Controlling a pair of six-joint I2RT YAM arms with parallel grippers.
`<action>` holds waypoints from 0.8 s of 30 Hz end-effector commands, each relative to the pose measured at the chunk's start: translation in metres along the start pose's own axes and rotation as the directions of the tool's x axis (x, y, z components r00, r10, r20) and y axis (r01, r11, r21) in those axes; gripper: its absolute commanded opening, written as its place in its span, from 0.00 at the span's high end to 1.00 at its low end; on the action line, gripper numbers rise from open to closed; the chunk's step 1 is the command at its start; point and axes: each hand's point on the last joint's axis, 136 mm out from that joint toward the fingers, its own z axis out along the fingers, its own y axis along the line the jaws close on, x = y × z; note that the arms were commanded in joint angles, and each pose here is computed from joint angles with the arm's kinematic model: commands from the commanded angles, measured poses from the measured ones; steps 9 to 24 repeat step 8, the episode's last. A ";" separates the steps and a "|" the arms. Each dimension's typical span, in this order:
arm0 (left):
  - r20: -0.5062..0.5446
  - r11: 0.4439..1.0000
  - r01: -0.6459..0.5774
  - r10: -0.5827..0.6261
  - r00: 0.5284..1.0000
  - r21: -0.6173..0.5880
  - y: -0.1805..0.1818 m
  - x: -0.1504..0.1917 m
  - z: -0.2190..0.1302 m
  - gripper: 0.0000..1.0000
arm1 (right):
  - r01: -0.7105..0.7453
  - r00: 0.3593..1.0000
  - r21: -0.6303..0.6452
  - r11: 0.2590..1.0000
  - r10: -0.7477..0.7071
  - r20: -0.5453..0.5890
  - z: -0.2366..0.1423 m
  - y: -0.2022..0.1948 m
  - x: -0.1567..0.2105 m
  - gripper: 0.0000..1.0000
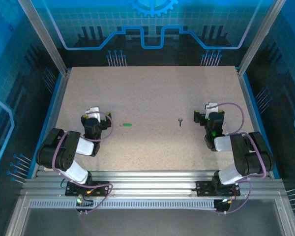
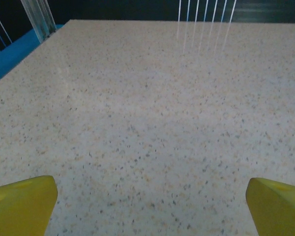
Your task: Remove the keys from the keyring
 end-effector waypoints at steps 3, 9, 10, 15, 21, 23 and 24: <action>0.075 0.999 0.021 -0.023 0.997 0.033 -0.004 -0.027 0.004 0.01 | 0.089 0.987 -0.045 0.995 -0.082 0.135 -0.004 0.025 -0.026 0.00; 0.071 0.999 0.018 -0.020 0.997 0.033 -0.005 -0.027 0.005 0.00 | 0.035 0.997 -0.012 0.999 -0.034 0.076 0.005 0.011 -0.023 0.00; 0.071 0.999 0.018 -0.020 0.997 0.033 -0.005 -0.027 0.005 0.00 | 0.035 0.997 -0.012 0.999 -0.034 0.076 0.005 0.011 -0.023 0.00; 0.071 0.999 0.018 -0.020 0.997 0.033 -0.005 -0.027 0.005 0.00 | 0.035 0.997 -0.012 0.999 -0.034 0.076 0.005 0.011 -0.023 0.00; 0.071 0.999 0.018 -0.020 0.997 0.033 -0.005 -0.027 0.005 0.00 | 0.035 0.997 -0.012 0.999 -0.034 0.076 0.005 0.011 -0.023 0.00; 0.071 0.999 0.018 -0.020 0.997 0.033 -0.005 -0.027 0.005 0.00 | 0.035 0.997 -0.012 0.999 -0.034 0.076 0.005 0.011 -0.023 0.00; 0.071 0.999 0.018 -0.020 0.997 0.033 -0.005 -0.027 0.005 0.00 | 0.035 0.997 -0.012 0.999 -0.034 0.076 0.005 0.011 -0.023 0.00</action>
